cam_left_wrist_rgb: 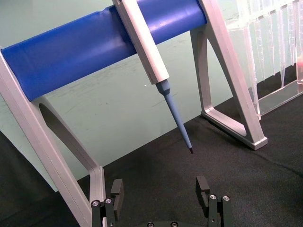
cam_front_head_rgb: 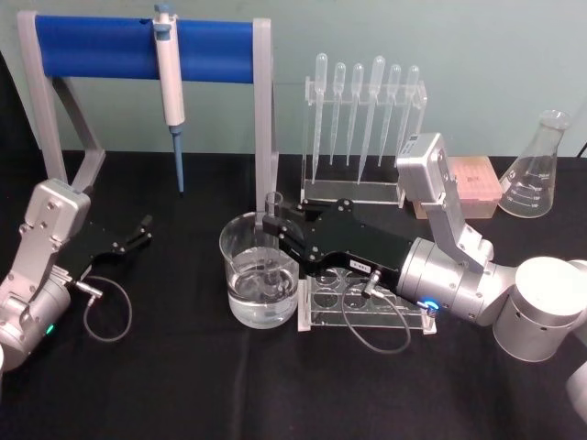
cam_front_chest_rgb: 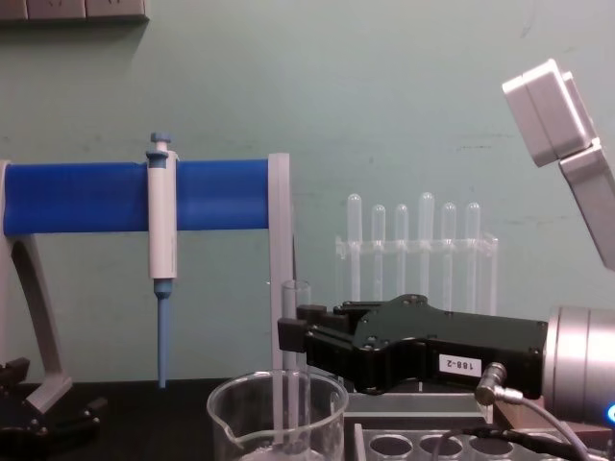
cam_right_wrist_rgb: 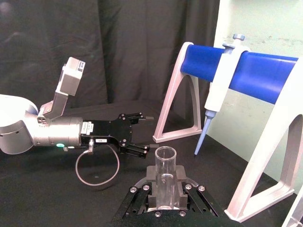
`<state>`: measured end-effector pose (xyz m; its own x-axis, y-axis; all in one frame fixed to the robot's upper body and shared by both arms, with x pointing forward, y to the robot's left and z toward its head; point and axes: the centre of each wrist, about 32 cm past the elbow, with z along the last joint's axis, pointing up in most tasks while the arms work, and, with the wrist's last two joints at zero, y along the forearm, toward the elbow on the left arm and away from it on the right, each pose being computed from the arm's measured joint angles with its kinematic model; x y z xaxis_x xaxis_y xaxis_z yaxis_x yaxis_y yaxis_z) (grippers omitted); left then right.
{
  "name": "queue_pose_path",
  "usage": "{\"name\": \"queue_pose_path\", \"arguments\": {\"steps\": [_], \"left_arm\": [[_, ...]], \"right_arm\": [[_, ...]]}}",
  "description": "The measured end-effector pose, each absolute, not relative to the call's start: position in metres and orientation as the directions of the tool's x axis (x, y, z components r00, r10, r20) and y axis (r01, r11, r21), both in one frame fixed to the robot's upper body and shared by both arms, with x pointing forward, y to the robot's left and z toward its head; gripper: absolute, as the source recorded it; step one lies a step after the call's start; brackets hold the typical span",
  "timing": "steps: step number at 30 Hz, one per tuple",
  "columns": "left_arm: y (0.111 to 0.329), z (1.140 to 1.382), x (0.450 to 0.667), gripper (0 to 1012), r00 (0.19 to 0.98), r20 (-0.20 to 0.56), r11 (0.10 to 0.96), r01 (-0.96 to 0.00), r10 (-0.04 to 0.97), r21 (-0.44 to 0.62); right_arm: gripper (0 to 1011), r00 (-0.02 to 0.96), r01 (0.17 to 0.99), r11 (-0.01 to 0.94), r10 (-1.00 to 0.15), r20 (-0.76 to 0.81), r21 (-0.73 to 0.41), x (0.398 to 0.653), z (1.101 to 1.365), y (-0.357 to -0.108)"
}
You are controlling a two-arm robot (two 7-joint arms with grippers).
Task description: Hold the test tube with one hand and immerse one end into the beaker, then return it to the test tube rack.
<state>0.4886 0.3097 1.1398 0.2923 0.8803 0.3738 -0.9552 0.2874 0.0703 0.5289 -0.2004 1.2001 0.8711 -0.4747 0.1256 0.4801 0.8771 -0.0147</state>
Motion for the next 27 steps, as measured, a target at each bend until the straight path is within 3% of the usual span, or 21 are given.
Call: {"name": "queue_pose_path", "arguments": {"steps": [15,27], "left_arm": [[0.310,1.140,0.489,1000,0.292,0.374,0.287,-0.955,0.880,0.070],[0.310,1.140,0.489,1000,0.292,0.374,0.287,-0.955,0.880,0.070]], "right_arm": [[244,0.872,0.475,0.880,-0.472,0.131,0.008,0.529,1.203,-0.202],[244,0.870,0.464,0.883,-0.469,0.149,0.071,0.523,1.234,-0.205]]}}
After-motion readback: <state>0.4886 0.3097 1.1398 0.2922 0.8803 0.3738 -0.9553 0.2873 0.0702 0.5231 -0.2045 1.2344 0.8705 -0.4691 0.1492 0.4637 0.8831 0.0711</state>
